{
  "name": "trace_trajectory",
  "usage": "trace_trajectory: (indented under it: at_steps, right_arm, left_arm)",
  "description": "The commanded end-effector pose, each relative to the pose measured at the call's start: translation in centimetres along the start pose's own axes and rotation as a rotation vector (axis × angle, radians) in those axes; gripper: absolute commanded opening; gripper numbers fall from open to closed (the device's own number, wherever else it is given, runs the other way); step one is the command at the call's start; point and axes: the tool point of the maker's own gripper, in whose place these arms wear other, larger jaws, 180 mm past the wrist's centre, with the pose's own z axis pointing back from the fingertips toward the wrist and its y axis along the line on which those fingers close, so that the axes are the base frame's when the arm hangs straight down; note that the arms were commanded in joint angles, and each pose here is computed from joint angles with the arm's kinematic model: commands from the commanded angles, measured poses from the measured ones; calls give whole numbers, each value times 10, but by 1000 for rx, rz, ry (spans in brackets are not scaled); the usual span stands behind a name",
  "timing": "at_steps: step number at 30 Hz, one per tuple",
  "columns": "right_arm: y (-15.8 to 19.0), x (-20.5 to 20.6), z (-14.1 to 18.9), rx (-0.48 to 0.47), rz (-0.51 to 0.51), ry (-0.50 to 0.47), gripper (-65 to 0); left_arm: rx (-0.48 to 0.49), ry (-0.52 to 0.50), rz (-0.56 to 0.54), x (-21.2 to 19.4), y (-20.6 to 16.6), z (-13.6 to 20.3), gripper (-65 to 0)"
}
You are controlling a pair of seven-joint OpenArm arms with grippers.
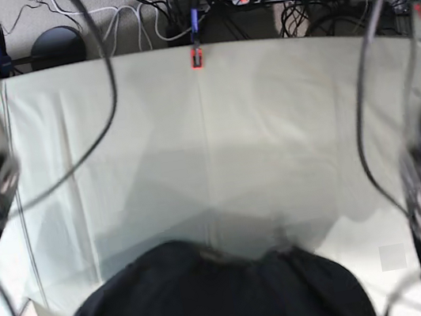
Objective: Layout the t-shirt on the table in an organized manner, then fold the t-shirt properly
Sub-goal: 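Lift the shirt with both grippers and swing it over the table, then lay the shirt flat, holding its edge taut between both grippers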
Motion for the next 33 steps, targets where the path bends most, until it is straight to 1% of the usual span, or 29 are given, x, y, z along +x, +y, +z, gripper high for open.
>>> trace_trajectory:
  at_steps: [1,4,7,9,11,13,15,18,20,21,23,25,29,31,33]
  right_arm:
    - [-14,35,3,-31,0,-87,-650]
    - [-18,43,1,-36,-3,-111,-650]
    - [-17,47,7,-39,7,-124,-650]
    - [-15,31,10,-38,18,-102,-650]
    - [-11,17,19,-37,43,-91,-650]
    - [-3,-5,29,-28,70,-65,-650]
    - [4,-28,39,-17,92,-32,-650]
    - [23,-72,57,16,105,34,-650]
    - [22,-104,76,11,106,90,-650]
    - [26,-123,85,20,100,122,-650]
    - [35,-154,101,61,101,182,-650]
    - [37,-185,123,87,115,255,-650]
    - [41,-238,168,120,125,386,-650]
    - [47,-263,195,152,135,456,-650]
    - [57,-282,218,205,153,513,-650]
  left_arm:
    - [-20,-104,-2,46,-13,-2,-650]
    - [-49,-137,-22,60,-27,1,-650]
    - [-71,-182,-22,77,-34,10,-650]
    - [-69,-168,-28,59,-30,16,-650]
    - [-76,-174,-42,47,-25,29,-650]
    - [-55,-107,-60,14,-4,41,-650]
    - [-52,-65,-55,-10,5,56,-650]
    - [-26,23,-46,-68,28,88,-650]
    - [-5,82,-63,-105,47,114,-650]
    - [12,133,-71,-131,59,130,-650]
    - [38,222,-79,-174,76,161,-650]
    - [88,304,-86,-209,103,197,-650]
    - [199,415,-84,-247,153,264,-650]
    - [237,470,-37,-262,168,297,-650]
    - [283,498,2,-266,187,322,-650]
